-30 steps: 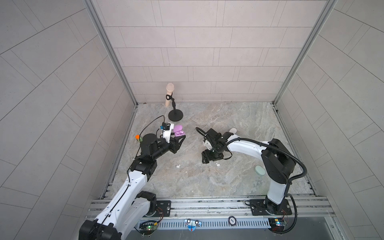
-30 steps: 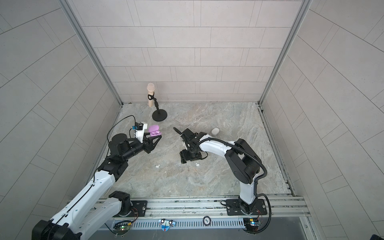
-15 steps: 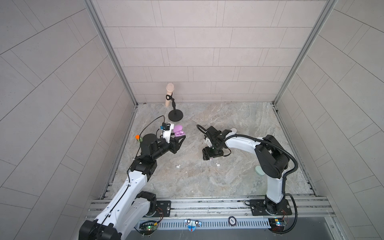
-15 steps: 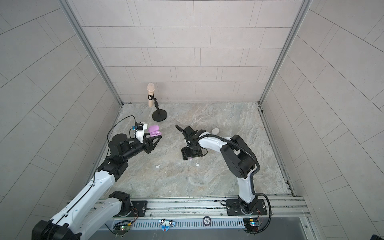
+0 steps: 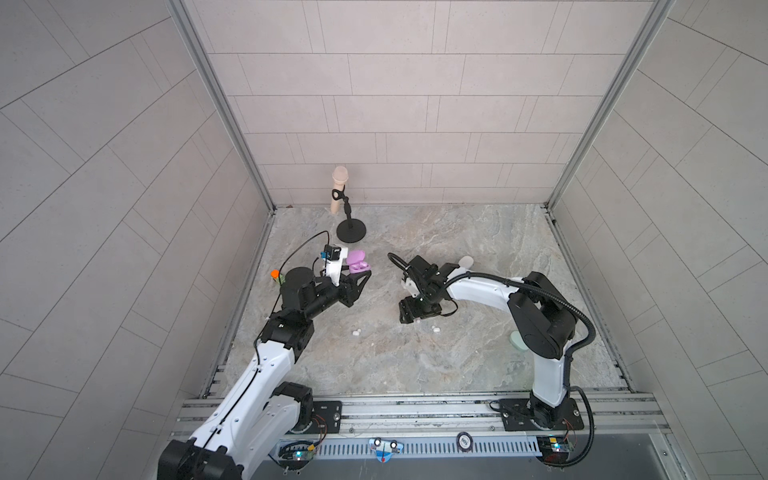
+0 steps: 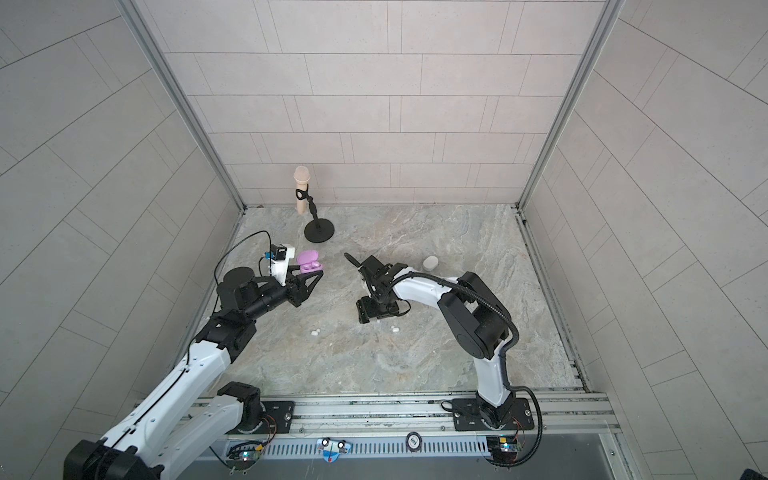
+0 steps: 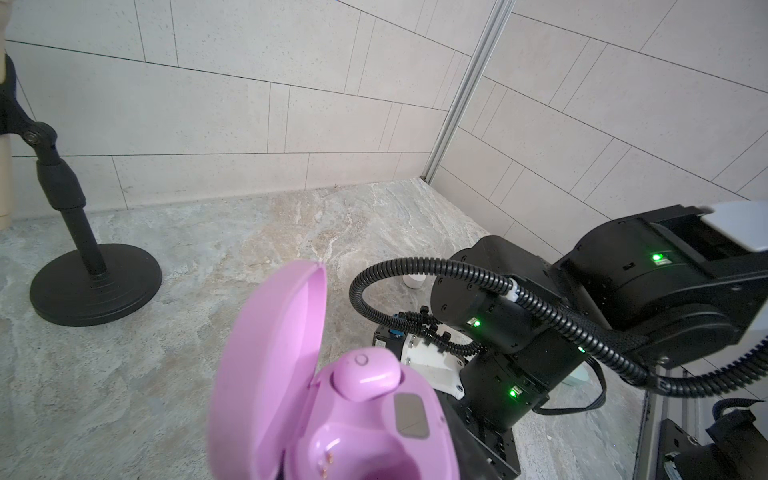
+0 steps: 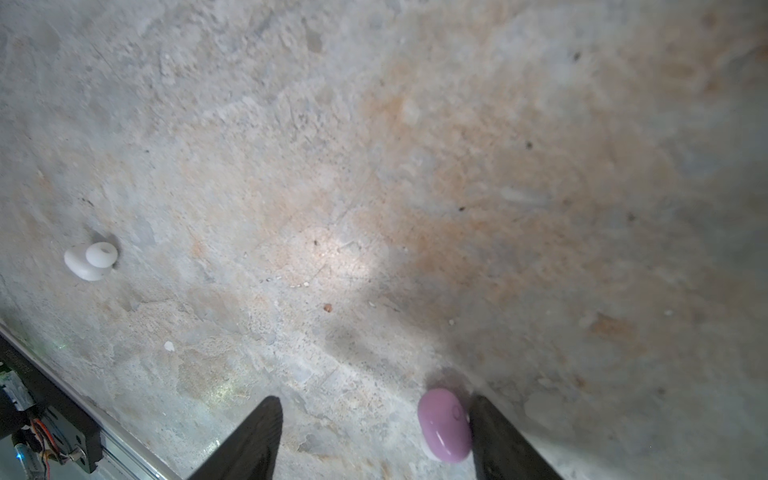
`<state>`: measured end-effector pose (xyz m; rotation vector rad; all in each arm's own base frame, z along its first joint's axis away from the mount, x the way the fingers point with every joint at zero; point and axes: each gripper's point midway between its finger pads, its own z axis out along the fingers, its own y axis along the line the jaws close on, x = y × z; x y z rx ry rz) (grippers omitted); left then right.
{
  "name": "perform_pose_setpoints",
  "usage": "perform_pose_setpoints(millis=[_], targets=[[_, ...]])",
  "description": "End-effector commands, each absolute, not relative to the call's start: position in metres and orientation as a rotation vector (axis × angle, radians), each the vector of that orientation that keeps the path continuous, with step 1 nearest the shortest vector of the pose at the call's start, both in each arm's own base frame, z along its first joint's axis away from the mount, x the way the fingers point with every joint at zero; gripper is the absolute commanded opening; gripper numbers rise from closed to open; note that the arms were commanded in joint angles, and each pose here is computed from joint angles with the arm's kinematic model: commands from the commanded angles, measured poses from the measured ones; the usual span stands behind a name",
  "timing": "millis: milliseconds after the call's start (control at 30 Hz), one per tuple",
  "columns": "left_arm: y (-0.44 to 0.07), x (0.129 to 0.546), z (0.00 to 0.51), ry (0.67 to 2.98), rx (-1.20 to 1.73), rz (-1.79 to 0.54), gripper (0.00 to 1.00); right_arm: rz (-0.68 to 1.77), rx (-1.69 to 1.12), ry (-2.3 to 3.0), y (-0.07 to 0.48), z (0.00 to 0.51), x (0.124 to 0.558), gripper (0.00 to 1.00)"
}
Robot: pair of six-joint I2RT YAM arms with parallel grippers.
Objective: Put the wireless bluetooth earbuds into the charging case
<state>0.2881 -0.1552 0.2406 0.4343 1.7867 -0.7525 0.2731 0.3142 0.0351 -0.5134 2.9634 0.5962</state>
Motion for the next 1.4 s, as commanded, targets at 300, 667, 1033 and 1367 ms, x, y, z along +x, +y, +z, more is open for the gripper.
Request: perform_pose_setpoints(millis=[300, 667, 1033, 1367], targets=[[-0.158, 0.286, 0.249, 1.753, 0.448, -0.763, 0.18, 0.585, -0.525, 2.934, 0.319, 0.061, 0.262, 0.74], [-0.158, 0.286, 0.249, 1.75, 0.447, -0.764, 0.18, 0.361, -0.5, 2.906, 0.305, 0.07, 0.272, 0.59], [-0.159, 0.284, 0.252, 1.738, 0.446, -0.779, 0.18, 0.129, -0.555, 2.878, 0.306, 0.063, 0.274, 0.43], [-0.159, 0.283, 0.253, 1.735, 0.447, -0.78, 0.18, 0.151, -0.577, 2.916, 0.315, 0.043, 0.273, 0.38]])
